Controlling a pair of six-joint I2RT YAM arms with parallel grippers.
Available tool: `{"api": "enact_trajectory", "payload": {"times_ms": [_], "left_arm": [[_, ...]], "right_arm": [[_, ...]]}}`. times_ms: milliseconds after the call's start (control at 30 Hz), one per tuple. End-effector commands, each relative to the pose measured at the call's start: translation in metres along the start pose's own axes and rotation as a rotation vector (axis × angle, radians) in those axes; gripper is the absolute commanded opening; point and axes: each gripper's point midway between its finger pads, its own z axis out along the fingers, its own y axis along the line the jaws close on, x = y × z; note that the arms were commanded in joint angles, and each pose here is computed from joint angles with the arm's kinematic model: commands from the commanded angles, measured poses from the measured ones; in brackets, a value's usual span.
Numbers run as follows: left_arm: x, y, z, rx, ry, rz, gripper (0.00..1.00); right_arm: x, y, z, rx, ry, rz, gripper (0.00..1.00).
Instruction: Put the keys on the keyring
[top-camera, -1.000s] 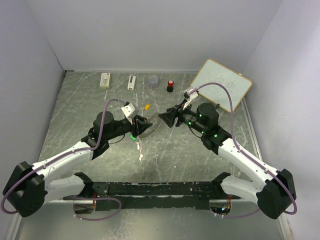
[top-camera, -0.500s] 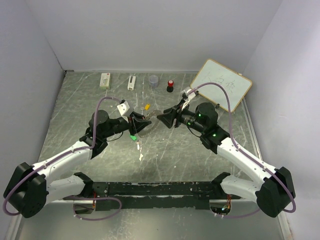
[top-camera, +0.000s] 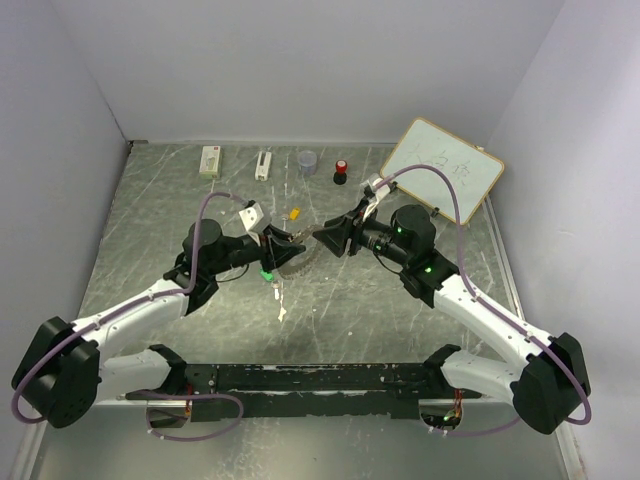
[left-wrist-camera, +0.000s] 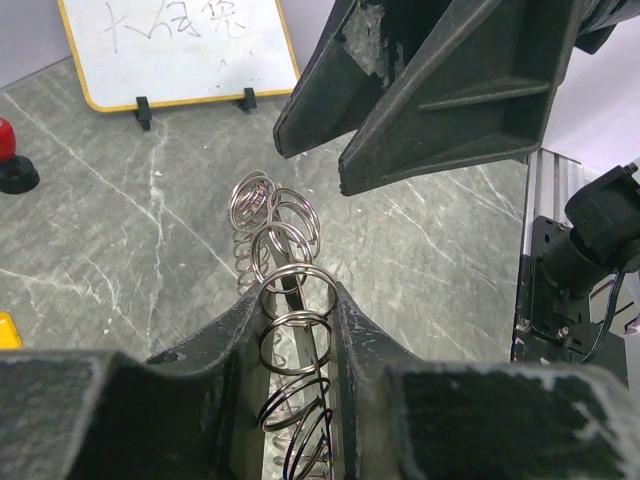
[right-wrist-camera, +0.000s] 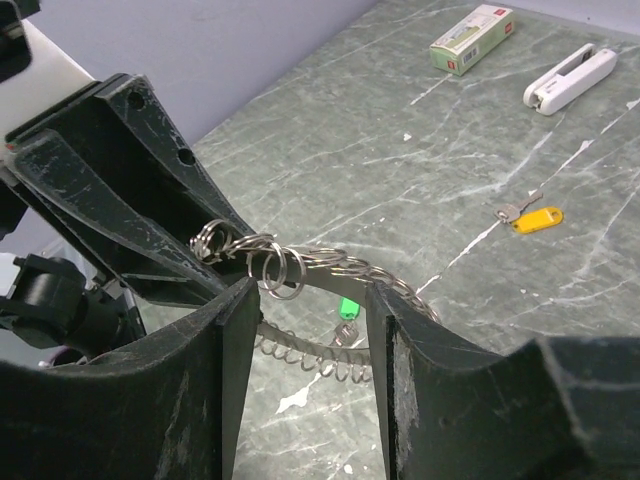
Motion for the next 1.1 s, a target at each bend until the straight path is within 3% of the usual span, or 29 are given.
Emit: {"api": "enact_trajectory", "payload": {"times_ms": [0,367,567,867,1067], "left_arm": [[-0.022,-0.002,0.005,0.028,-0.044,0.028,0.07],[-0.018,0.003,0.009,0.009,-0.015,0.009,0.07],[-0.011,0.006,0.006,-0.010,0.015,0.014,0.07],[0.022,0.010,-0.017,-0.084,0.118,0.002,0.07],[0.030,0.014,-0.031,-0.125,0.202,-0.051,0.07]], "right_arm": [[-0.016,0.008,0.002,-0.035,-0.036,-0.013,0.46],[-0.015,0.024,0.011,-0.102,-0.025,-0.005,0.44],[-0.016,0.009,0.011,-0.012,-0.028,-0.011,0.43],[0.002,-0.083,0.032,0.396,0.095,-0.065,0.44],[0.037,-0.162,0.077,0.498,0.275,-0.007,0.49]]}}
